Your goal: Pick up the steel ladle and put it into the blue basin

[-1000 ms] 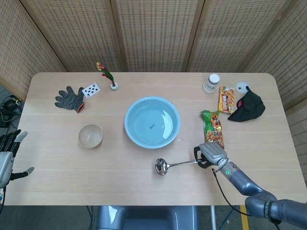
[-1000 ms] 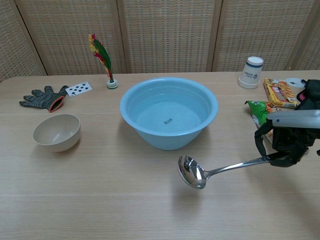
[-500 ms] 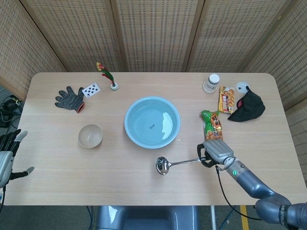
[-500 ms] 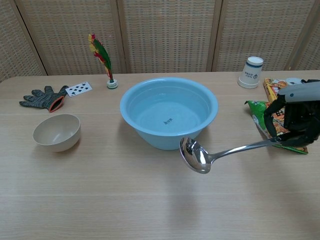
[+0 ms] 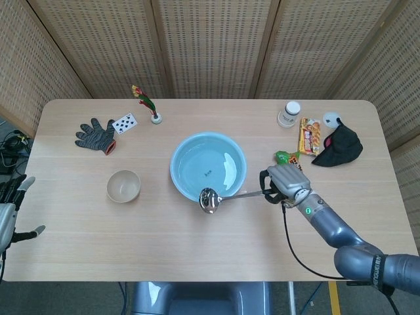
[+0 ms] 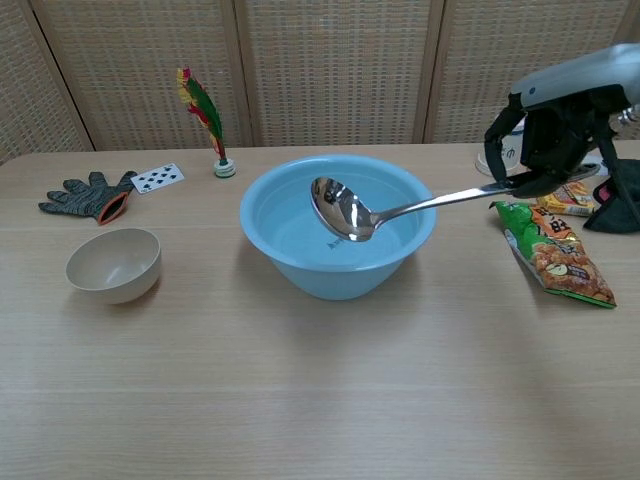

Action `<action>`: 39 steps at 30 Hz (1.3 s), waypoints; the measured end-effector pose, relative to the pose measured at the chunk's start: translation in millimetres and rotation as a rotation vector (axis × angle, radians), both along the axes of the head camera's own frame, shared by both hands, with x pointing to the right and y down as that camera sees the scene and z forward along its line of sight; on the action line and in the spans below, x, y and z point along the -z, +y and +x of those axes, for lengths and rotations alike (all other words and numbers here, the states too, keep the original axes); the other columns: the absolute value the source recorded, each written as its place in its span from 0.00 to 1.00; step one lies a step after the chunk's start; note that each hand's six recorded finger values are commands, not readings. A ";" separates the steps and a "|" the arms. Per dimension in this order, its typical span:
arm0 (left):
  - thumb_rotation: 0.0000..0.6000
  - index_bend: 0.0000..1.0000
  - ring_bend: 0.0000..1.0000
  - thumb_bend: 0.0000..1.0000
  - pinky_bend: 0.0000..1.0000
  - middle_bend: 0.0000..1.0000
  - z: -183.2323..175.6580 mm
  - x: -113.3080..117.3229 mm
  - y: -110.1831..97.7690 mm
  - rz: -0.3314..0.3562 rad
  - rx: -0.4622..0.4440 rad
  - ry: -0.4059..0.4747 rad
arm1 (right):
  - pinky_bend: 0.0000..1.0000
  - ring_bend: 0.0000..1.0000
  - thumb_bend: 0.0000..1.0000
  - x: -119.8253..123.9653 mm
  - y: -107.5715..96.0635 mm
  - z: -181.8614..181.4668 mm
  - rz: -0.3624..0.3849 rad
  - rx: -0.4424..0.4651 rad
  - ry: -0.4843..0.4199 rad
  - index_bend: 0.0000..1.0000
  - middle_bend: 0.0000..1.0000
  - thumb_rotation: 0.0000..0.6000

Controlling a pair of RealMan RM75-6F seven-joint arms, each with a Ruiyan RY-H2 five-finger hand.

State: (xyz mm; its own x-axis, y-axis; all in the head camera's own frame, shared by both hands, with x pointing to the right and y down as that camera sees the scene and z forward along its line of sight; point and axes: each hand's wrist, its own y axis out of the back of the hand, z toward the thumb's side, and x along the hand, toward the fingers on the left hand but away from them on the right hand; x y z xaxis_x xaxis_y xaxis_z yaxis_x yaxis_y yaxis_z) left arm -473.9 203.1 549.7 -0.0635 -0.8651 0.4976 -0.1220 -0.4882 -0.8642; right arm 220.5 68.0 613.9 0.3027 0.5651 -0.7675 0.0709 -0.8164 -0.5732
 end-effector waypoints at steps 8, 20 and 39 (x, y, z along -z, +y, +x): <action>1.00 0.00 0.00 0.00 0.00 0.00 -6.7 -5.4 -4.0 -0.018 0.028 -0.007 | 1.00 1.00 0.76 -16.8 -46.2 -30.7 0.024 -0.078 0.090 0.76 1.00 1.00; 1.00 0.00 0.00 0.00 0.00 0.00 -17.0 -7.3 -11.7 -0.025 0.071 -0.005 | 1.00 1.00 0.76 -71.7 -86.7 -71.0 0.127 -0.072 0.406 0.76 1.00 1.00; 1.00 0.00 0.00 0.00 0.00 0.00 -17.7 -16.5 -14.7 -0.064 0.072 0.012 | 1.00 1.00 0.78 -104.1 -72.6 -114.6 0.406 0.279 0.698 0.80 1.00 1.00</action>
